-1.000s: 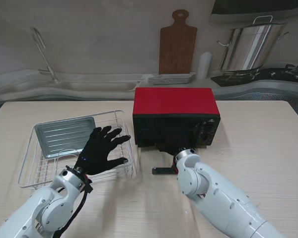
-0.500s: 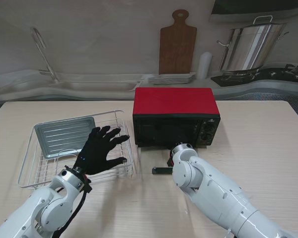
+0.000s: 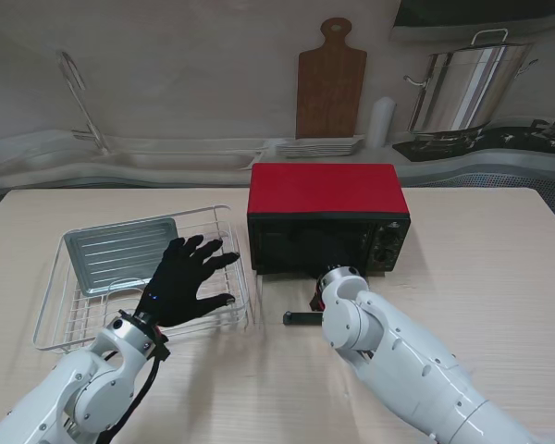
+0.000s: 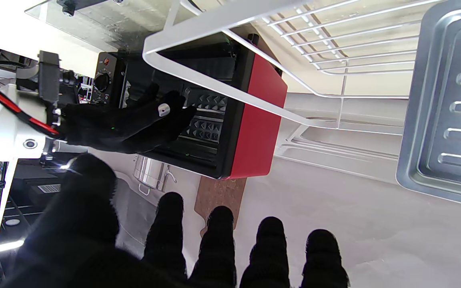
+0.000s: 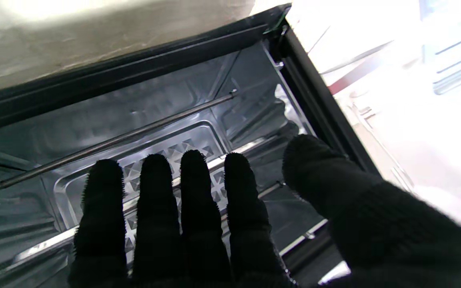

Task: Slide the trays into the oven

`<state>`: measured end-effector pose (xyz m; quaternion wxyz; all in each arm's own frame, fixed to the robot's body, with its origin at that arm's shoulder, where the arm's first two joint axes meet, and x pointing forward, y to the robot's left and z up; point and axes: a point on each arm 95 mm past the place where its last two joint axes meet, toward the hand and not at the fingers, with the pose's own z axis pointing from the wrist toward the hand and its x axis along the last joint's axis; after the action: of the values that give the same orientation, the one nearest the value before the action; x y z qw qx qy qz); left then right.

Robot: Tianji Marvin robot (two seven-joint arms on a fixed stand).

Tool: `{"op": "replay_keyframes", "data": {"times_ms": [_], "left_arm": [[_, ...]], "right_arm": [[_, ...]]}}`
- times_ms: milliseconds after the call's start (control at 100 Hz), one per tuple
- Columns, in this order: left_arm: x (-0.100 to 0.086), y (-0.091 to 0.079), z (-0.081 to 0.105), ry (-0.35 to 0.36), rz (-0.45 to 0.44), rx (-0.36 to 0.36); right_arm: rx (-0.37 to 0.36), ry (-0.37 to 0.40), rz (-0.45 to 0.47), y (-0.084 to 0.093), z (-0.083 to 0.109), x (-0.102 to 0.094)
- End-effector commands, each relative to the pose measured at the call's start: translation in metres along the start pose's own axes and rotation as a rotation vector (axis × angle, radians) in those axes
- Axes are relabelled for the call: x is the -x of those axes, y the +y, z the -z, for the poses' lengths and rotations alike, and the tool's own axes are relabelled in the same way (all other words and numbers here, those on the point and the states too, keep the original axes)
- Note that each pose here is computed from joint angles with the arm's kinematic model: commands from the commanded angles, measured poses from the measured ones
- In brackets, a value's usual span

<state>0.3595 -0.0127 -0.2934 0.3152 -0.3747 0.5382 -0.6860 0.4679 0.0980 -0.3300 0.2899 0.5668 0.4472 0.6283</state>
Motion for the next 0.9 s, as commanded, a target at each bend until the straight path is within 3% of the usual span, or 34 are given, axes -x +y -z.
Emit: {"op": "replay_keyframes", "data": {"times_ms": [0,610,890], "left_arm": [[-0.003,0.002,0.001,-0.002,0.013,0.010],[-0.002,0.000,0.006,-0.027,0.038,-0.011],[0.008,-0.005,0.014,-0.100,0.106,-0.047]], "right_arm": [[-0.036,0.018,-0.008,-0.010,0.012,0.000],[-0.030,0.187,-0.137,-0.001,0.088,-0.001],[-0.049,0.278,-0.193,-0.008,0.118,-0.003]]}}
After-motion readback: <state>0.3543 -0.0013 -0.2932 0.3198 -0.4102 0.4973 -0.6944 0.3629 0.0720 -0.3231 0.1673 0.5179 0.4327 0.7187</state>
